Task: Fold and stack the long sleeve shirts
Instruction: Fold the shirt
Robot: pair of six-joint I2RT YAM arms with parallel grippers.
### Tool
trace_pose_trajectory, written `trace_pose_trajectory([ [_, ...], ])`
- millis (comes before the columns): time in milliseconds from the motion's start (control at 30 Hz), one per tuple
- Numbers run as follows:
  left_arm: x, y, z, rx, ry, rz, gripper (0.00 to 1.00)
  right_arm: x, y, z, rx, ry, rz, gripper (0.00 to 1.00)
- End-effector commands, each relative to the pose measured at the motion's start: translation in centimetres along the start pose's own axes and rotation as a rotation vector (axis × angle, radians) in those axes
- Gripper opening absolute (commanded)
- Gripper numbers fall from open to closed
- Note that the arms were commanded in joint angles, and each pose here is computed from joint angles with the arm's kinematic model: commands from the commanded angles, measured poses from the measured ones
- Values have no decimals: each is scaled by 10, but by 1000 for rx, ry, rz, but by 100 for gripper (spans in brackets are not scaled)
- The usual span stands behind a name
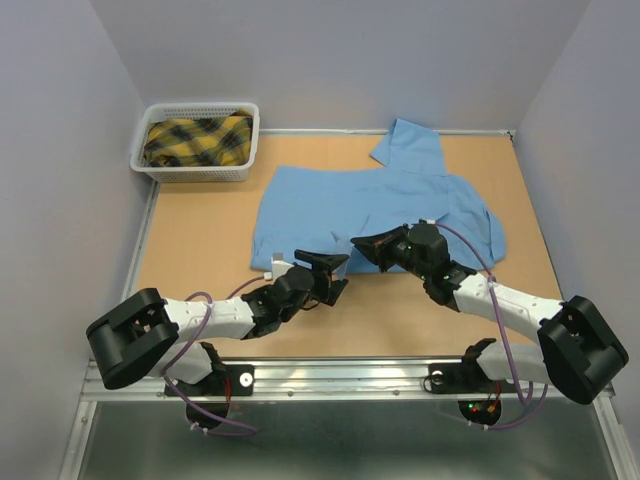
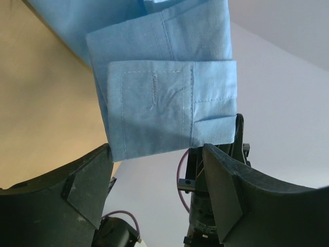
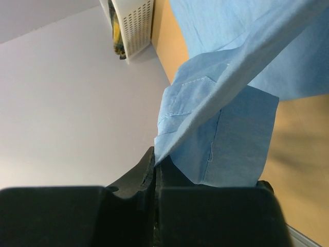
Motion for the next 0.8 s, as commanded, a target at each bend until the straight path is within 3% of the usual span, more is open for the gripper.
trace_pose_trajectory([
  [0, 7, -2, -18, -61, -52, -61, 77, -6, -4, 37, 93, 8, 1, 1],
  [100, 9, -3, -17, -58, -56, -68, 68, -5, -5, 37, 93, 5, 0, 1],
  [600, 32, -11, -17, -86, -2, -170, 2, -6, -7, 32, 72, -12, 1, 1],
  [767, 44, -20, -12, -54, 98, -226, 0, -6, -8, 19, 29, -56, 0, 4],
])
Point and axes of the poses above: each gripper's point midway between its finger pads, its own y axis out along the fingers, its own z axis along the line the jaws close on, x = y × z, the point moved 1 cm from there along -y, back along the fingers, and after that the axes turned 2 degrees about -y, right-handed, at the moved point
